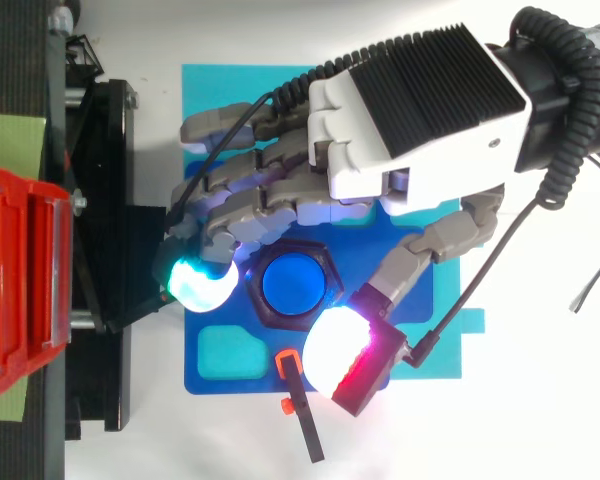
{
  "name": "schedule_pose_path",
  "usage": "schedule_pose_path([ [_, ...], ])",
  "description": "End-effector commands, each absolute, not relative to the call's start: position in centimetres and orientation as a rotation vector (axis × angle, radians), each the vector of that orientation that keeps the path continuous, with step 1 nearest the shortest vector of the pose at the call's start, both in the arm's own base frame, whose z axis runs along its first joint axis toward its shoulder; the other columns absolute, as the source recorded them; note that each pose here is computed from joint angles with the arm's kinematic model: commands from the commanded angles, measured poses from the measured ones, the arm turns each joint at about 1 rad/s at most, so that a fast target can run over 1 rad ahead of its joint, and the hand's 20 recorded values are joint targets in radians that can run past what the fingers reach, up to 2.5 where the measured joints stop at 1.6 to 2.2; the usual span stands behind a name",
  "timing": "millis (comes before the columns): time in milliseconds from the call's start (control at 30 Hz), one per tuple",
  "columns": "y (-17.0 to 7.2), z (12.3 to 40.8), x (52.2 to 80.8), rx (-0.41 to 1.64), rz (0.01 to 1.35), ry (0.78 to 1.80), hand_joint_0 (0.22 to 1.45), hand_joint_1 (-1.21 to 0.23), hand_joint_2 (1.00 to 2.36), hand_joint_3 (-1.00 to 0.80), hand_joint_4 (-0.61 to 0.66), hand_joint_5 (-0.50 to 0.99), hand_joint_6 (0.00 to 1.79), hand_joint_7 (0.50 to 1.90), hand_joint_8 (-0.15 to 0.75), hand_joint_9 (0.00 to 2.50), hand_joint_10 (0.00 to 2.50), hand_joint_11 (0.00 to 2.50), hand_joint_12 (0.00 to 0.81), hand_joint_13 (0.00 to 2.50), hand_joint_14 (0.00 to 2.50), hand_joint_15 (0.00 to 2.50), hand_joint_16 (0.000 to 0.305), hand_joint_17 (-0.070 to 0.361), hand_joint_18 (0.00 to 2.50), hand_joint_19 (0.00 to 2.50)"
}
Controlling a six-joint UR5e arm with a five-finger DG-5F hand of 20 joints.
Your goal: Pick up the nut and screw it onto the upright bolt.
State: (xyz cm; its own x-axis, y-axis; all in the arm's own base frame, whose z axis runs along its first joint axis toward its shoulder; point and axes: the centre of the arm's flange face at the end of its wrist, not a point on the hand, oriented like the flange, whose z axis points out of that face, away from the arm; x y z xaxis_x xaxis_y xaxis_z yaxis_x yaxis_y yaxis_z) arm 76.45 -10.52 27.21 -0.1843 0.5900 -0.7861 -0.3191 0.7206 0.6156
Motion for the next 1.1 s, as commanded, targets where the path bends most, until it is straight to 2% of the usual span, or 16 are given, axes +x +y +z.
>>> schedule_pose_path([
  [0,-10.5,27.2,76.4,0.230,0.825,1.560,0.50,-0.34,1.00,-0.50,0.26,-0.12,0.50,0.91,0.253,0.69,0.00,0.00,0.283,0.41,0.00,0.00,0.026,0.059,0.00,0.00],
  [767,-11.4,27.1,76.2,0.233,0.820,1.562,0.50,-0.35,1.00,-0.50,0.24,-0.10,0.50,1.12,0.262,0.76,0.00,0.00,0.274,0.54,0.00,0.00,0.023,0.051,0.13,0.00],
  [1067,-12.5,27.3,76.1,0.218,0.821,1.545,0.51,-0.36,1.00,-0.50,0.21,-0.07,0.50,1.33,0.267,0.81,0.00,0.00,0.263,0.58,0.00,0.00,0.020,0.046,0.17,0.00],
])
